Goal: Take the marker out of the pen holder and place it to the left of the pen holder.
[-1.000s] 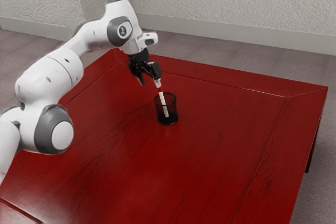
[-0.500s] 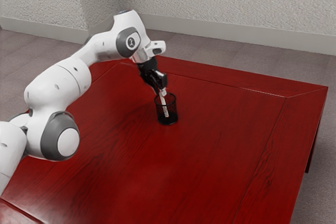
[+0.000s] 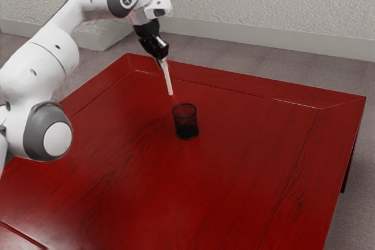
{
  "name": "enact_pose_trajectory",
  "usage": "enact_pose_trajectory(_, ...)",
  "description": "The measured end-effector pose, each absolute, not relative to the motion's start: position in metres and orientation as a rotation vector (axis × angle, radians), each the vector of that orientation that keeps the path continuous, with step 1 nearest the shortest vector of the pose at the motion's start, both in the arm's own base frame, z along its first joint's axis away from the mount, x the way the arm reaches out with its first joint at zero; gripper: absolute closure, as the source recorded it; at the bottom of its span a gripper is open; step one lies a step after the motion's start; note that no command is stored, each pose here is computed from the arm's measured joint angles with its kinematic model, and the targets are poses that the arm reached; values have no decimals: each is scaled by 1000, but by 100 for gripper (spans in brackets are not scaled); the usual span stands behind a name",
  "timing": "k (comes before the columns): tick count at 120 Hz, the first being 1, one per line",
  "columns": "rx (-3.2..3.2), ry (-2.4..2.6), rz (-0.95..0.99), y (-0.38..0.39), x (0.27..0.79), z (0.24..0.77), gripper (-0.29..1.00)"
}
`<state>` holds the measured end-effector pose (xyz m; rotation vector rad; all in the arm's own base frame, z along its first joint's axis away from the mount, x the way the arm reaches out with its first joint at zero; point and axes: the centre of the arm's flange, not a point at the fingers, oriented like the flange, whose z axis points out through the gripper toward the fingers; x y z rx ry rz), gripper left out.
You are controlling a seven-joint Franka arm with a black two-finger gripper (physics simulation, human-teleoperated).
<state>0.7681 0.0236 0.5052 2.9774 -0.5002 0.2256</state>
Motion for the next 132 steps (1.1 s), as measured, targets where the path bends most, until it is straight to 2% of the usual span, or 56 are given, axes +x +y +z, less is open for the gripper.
enact_pose_trajectory(11,3013,-505,247,32,743,565,77)
enact_pose_trajectory(20,3054,-484,164,48,732,572,78)
enact_pose_trajectory(36,3158,-426,-186,78,723,525,78)
enact_pose_trajectory(53,3174,-368,-577,103,720,447,79)
enact_pose_trajectory(66,3149,-339,-772,118,718,398,79)
enact_pose_trajectory(89,3111,-367,-907,119,722,336,78)
enact_pose_trajectory(118,3086,-417,-935,116,726,293,78)
enact_pose_trajectory(132,3077,-430,-924,111,728,289,54)
